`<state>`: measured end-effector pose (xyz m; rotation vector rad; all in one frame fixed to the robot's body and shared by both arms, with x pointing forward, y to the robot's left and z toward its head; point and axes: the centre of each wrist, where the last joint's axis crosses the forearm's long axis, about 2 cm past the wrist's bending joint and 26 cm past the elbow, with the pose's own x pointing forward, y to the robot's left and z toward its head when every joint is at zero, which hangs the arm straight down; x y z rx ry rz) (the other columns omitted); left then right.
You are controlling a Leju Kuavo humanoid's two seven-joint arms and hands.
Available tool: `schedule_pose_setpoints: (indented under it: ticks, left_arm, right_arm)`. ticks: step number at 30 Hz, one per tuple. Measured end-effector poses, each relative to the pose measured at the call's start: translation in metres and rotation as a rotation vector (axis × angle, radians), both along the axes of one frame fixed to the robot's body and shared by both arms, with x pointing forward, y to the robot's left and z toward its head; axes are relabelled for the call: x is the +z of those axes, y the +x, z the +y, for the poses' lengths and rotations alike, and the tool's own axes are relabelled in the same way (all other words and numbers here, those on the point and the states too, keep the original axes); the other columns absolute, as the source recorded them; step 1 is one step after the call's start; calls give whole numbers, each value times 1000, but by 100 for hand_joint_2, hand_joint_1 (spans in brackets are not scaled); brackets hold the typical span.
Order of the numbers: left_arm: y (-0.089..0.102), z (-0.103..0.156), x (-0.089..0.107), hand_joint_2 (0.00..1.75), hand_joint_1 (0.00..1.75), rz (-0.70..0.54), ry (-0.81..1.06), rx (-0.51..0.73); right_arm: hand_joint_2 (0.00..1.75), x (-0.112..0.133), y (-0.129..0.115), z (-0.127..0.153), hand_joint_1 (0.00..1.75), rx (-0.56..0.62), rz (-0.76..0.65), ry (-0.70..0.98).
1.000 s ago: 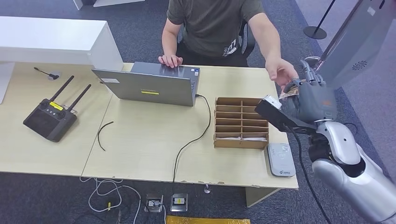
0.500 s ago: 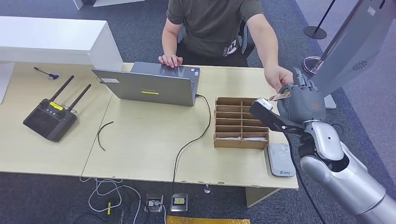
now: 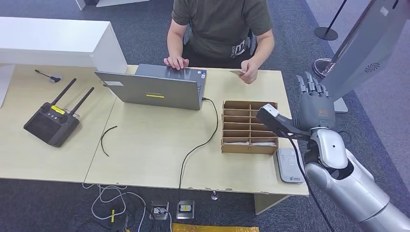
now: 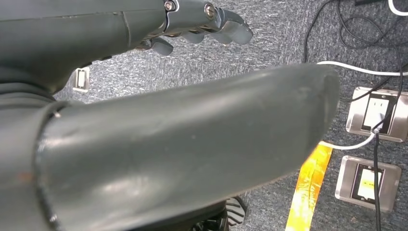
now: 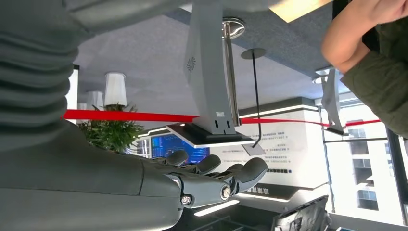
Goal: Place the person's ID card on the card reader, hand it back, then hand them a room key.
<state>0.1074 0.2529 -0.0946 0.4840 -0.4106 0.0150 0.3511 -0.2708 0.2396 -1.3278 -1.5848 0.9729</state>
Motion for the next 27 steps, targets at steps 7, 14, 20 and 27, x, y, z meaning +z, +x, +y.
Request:
schedule_pose_setpoints:
  ticks: [7,14,20,27]
  left_arm:
    - [-3,1,-1,0,0,2,-1,8]
    - [-14,1,-3,0,0,17,-7,24]
    - [-17,1,-4,0,0,11,-8,27]
    - [-16,1,-4,0,0,4,-7,26]
  right_arm:
    - [0,-9,-2,2,0,-8,117,2]
    - [131,-17,-17,1,0,-62,246,-69]
    - [175,-20,-34,-7,0,-59,288,-66]
    - [175,-26,-46,-11,0,-49,303,-67]
